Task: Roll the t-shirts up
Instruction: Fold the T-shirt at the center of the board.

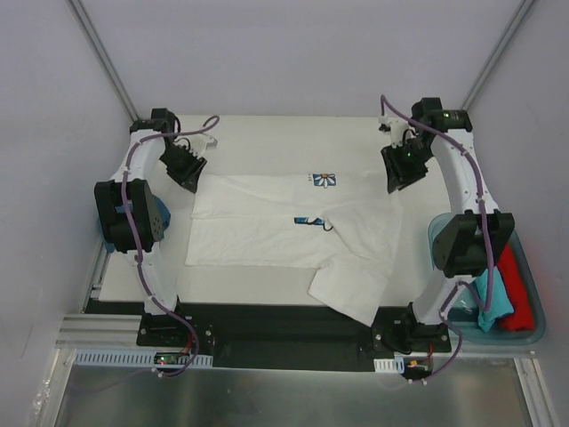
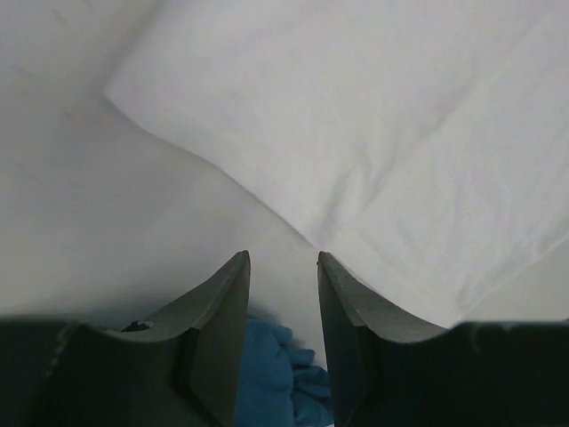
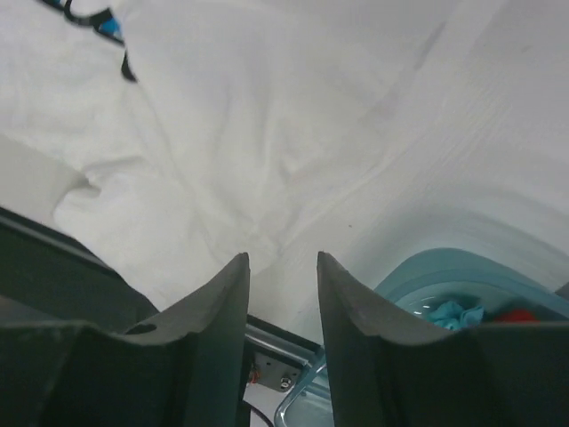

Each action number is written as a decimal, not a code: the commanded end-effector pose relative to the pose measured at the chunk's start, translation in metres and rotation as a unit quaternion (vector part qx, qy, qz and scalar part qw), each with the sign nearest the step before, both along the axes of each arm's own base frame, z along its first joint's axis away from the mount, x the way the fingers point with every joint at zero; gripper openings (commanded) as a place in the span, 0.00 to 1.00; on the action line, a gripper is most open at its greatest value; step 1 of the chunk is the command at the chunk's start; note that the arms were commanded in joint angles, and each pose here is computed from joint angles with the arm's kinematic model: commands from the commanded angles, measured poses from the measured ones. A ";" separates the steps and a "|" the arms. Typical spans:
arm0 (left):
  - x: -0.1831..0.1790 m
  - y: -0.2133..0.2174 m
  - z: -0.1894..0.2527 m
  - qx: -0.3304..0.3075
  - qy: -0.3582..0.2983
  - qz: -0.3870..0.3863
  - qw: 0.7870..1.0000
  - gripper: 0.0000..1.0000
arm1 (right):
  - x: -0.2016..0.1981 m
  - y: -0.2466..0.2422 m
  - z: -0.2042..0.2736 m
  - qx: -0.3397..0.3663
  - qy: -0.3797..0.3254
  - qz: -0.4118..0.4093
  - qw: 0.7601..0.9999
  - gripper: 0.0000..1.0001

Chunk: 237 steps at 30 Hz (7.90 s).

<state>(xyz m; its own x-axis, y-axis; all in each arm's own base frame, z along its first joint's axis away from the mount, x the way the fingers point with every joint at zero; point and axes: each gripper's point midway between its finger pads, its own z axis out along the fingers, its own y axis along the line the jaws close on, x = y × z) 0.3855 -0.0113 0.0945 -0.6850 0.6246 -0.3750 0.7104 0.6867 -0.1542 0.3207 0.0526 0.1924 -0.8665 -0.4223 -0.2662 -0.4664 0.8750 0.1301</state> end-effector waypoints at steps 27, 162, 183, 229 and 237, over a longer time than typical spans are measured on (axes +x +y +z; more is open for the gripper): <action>0.106 -0.006 -0.065 -0.017 0.044 0.193 0.980 0.08 | 0.190 -0.031 -0.140 0.103 0.021 -0.220 0.970 0.34; 0.022 -0.065 0.020 -0.111 0.066 0.214 0.968 0.44 | 0.033 0.076 -0.112 -0.005 -0.072 0.307 0.949 0.42; 0.012 -0.063 0.013 -0.103 0.076 0.214 0.968 0.44 | 0.130 0.042 -0.122 -0.082 -0.110 0.204 0.969 0.32; 0.011 -0.061 0.007 -0.093 0.083 0.212 0.969 0.45 | 0.096 0.074 -0.151 -0.084 -0.103 0.306 0.943 0.22; 0.014 -0.062 0.007 -0.096 0.082 0.212 0.969 0.45 | 0.065 0.085 -0.113 -0.082 -0.097 0.295 0.947 0.06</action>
<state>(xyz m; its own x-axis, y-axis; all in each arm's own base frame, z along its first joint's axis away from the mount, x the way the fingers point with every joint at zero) 0.4023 -0.0738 0.0989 -0.9243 0.1947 -0.3283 0.3214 0.8609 -0.3944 0.4008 0.1277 0.0330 -0.4070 -0.8749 -0.2624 -0.8917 0.4429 -0.0936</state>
